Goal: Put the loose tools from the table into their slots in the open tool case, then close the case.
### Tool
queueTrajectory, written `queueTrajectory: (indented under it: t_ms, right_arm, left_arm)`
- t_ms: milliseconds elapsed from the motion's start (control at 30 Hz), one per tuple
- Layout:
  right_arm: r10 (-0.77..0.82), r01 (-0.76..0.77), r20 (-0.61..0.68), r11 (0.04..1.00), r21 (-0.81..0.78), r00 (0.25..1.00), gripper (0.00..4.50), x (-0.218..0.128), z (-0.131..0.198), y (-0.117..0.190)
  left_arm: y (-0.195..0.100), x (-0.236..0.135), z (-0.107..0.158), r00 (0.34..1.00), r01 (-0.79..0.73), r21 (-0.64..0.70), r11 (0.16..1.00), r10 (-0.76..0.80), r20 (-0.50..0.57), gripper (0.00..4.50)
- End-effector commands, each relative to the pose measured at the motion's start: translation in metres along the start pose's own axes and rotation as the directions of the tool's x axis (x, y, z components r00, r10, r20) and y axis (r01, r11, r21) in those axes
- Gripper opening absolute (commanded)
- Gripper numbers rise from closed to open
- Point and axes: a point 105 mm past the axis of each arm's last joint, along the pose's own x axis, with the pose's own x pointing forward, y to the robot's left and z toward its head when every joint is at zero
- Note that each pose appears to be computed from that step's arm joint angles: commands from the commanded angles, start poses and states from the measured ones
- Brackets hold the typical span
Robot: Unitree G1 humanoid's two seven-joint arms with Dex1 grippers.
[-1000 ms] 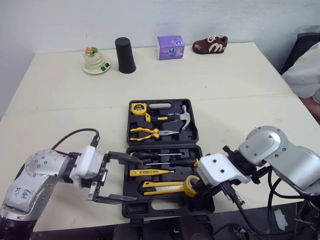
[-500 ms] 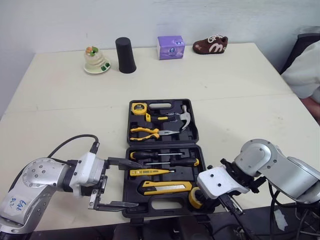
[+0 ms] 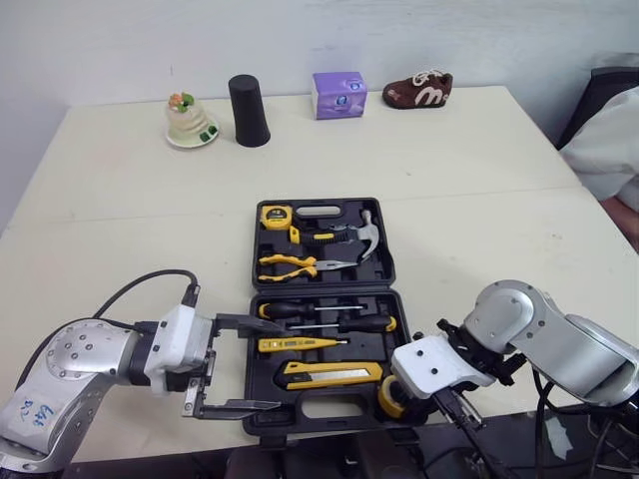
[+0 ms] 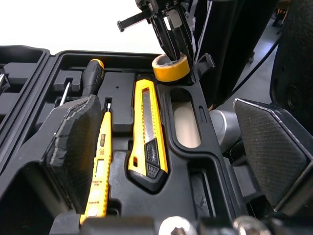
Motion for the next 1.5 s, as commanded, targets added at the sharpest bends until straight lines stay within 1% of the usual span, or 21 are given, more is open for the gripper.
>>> queueTrajectory:
  t_ms: [33, 233, 300, 333, 433, 500, 567, 667, 733, 800, 867, 900, 967, 1000, 1033, 1133, 1233, 1300, 1367, 1500]
  right_arm:
    - [-0.001, 0.001, -0.016, 1.000, 0.007, 1.000, 0.02, 0.008, -0.004, 0.000]
    - [-0.023, 0.023, -0.014, 1.000, 0.012, 1.000, 0.02, 0.012, -0.004, -0.004]
    - [-0.001, 0.001, 0.007, 1.000, 0.021, 1.000, 0.92, 0.010, 0.000, -0.001]
    - [-0.012, 0.012, 0.020, 1.000, 0.012, 1.000, 1.18, 0.009, 0.002, -0.002]
    - [0.014, -0.014, 0.077, 1.000, -0.004, 0.997, 2.55, -0.003, 0.011, 0.005]
    - [0.043, -0.045, 0.119, 0.999, 0.012, 0.992, 2.55, -0.013, 0.015, 0.011]
    - [0.074, -0.079, 0.123, 0.996, 0.036, 0.990, 2.55, -0.025, 0.009, 0.019]
    - [0.113, -0.126, 0.147, 0.988, 0.085, 0.983, 2.55, -0.031, 0.002, 0.034]
    - [0.088, -0.110, 0.216, 0.989, 0.094, 0.972, 2.55, -0.033, 0.005, 0.035]
    - [0.003, -0.035, 0.332, 0.995, 0.092, 0.943, 2.55, -0.035, 0.011, 0.027]
    - [-0.079, 0.039, 0.430, 0.994, 0.100, 0.900, 2.03, -0.037, 0.012, 0.021]
    - [-0.108, 0.063, 0.458, 0.992, 0.112, 0.883, 1.69, -0.036, 0.010, 0.020]
    - [-0.147, 0.108, 0.529, 0.989, 0.104, 0.836, 0.80, -0.032, 0.010, 0.018]
    - [-0.177, 0.131, 0.541, 0.984, 0.124, 0.822, 0.20, -0.029, 0.009, 0.015]
    - [-0.202, 0.164, 0.565, 0.979, 0.117, 0.800, 0.03, -0.025, 0.009, 0.010]
    - [-0.224, 0.214, 0.552, 0.973, 0.083, 0.803, 0.03, -0.010, 0.002, 0.002]
    - [-0.246, 0.211, 0.569, 0.969, 0.129, 0.785, 0.03, 0.004, -0.001, -0.007]
    - [-0.279, 0.206, 0.553, 0.960, 0.192, 0.785, 0.03, 0.020, -0.019, -0.011]
    - [-0.284, 0.208, 0.520, 0.957, 0.200, 0.806, 0.03, 0.034, -0.034, -0.010]
    - [-0.280, 0.194, 0.497, 0.956, 0.219, 0.821, 0.03, 0.045, -0.052, -0.006]
  left_arm:
    - [-0.002, 0.002, 0.006, 1.000, 0.008, 0.030, 1.000, -0.008, 0.004, 4.50]
    - [0.001, 0.000, 0.005, 1.000, -0.008, 0.031, 0.999, 0.008, 0.004, 4.50]
    - [0.002, -0.001, 0.005, 1.000, -0.012, 0.029, 1.000, 0.012, 0.004, 4.50]
    - [0.003, -0.001, 0.004, 1.000, -0.008, 0.029, 1.000, 0.008, 0.000, 4.50]
    - [0.005, -0.003, 0.004, 1.000, -0.014, 0.035, 0.999, 0.014, -0.007, 4.50]
    - [0.008, -0.004, 0.004, 1.000, -0.028, 0.044, 0.999, 0.028, -0.007, 4.50]
    - [0.008, -0.004, 0.004, 1.000, -0.021, 0.042, 0.999, 0.021, -0.006, 4.50]
    - [0.007, -0.005, 0.002, 1.000, 0.001, 0.038, 0.999, 0.000, -0.015, 4.50]
    - [0.010, -0.006, 0.001, 1.000, -0.005, 0.043, 0.999, 0.006, -0.018, 4.50]
    - [0.013, -0.006, 0.002, 1.000, -0.012, 0.053, 0.999, 0.013, -0.012, 4.50]
    - [0.013, -0.005, 0.002, 1.000, -0.001, 0.055, 0.998, 0.002, -0.010, 4.50]
    - [0.012, -0.005, 0.002, 1.000, 0.003, 0.055, 0.998, -0.002, -0.010, 4.50]
    - [0.013, -0.006, 0.003, 1.000, 0.002, 0.053, 0.999, -0.001, -0.013, 4.50]
    - [0.013, -0.007, 0.002, 1.000, 0.000, 0.052, 0.999, 0.001, -0.016, 4.50]
    - [0.013, -0.009, 0.002, 1.000, -0.001, 0.046, 0.999, 0.002, -0.020, 4.50]
    - [0.012, -0.012, 0.002, 0.999, 0.006, 0.042, 0.999, -0.005, -0.037, 4.50]
    - [0.017, -0.015, 0.004, 0.999, -0.006, 0.047, 0.999, 0.008, -0.039, 4.50]
    - [0.017, -0.018, 0.002, 0.998, -0.003, 0.055, 0.998, 0.006, -0.059, 4.50]
    - [0.020, -0.022, 0.001, 0.997, -0.026, 0.054, 0.998, 0.029, -0.069, 4.50]
    - [0.026, -0.028, 0.001, 0.996, -0.041, 0.053, 0.998, 0.045, -0.083, 4.50]
